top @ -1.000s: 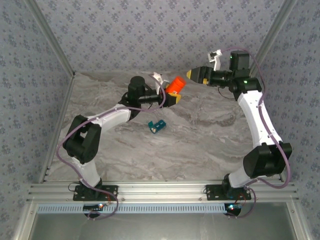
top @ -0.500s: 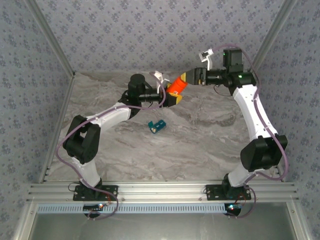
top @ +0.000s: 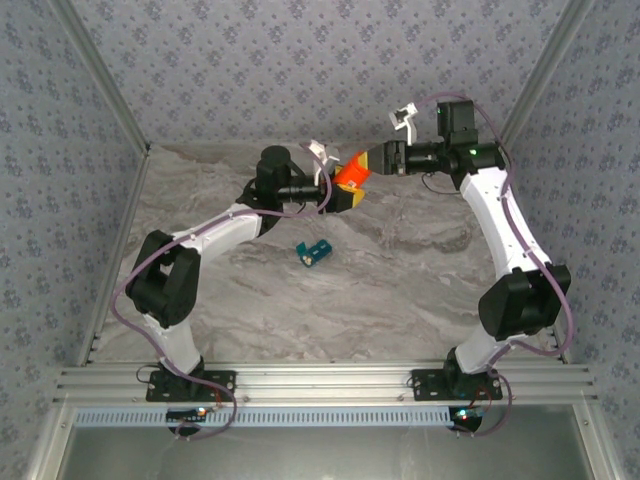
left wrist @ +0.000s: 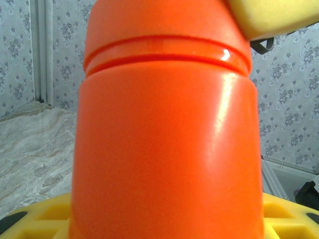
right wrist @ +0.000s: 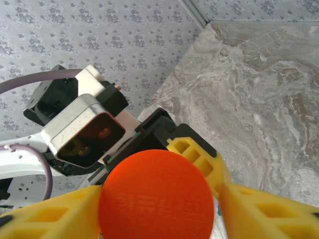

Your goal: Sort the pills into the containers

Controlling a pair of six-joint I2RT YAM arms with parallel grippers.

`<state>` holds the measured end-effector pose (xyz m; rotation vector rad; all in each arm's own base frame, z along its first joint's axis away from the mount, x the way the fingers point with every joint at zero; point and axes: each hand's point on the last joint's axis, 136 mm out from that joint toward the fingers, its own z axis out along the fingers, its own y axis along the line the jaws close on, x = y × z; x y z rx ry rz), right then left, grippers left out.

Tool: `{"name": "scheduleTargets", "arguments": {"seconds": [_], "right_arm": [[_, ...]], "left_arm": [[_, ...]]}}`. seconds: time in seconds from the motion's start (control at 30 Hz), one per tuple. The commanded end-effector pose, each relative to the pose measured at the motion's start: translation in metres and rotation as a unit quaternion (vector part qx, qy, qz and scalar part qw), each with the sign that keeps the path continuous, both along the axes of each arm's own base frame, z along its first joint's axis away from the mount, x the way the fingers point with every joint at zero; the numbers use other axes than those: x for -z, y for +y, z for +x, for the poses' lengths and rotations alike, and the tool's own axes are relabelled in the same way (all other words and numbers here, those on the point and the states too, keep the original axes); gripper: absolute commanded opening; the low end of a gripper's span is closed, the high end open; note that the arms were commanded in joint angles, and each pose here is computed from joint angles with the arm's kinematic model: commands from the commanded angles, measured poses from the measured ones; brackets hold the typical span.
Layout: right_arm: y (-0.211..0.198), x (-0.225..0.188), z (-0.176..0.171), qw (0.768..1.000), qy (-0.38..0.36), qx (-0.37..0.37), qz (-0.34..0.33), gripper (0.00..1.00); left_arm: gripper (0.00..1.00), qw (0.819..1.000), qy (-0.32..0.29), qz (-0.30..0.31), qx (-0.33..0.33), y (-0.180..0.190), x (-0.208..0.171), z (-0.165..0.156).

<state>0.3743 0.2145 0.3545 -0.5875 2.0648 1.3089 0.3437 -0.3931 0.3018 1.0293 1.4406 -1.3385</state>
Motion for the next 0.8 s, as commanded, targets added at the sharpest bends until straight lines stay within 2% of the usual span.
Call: {"name": "scheduleTargets", "arguments": {"seconds": [0.0, 0.23, 0.5, 0.6, 0.77], "right_arm": [[0.005, 0.000, -0.003, 1.000, 0.004, -0.012, 0.000, 0.52], [0.003, 0.027, 0.014, 0.997, 0.060, 0.044, 0.001, 0.43], [0.009, 0.068, 0.028, 0.980, 0.145, 0.135, -0.001, 0.43], [0.013, 0.077, 0.029, 0.972, 0.172, 0.161, 0.006, 0.43], [0.025, 0.080, 0.026, 0.970, 0.180, 0.163, 0.008, 0.44]], "left_arm": [[0.00, 0.999, -0.033, -0.020, 0.013, 0.000, -0.026, -0.005], [0.00, 0.998, -0.057, 0.022, -0.025, 0.003, -0.012, 0.004], [0.00, 0.992, -0.088, 0.062, -0.061, 0.004, 0.001, 0.010], [0.00, 0.989, -0.118, 0.065, -0.064, 0.003, 0.004, 0.006], [0.00, 0.984, -0.138, 0.078, -0.080, 0.003, 0.010, 0.006]]}}
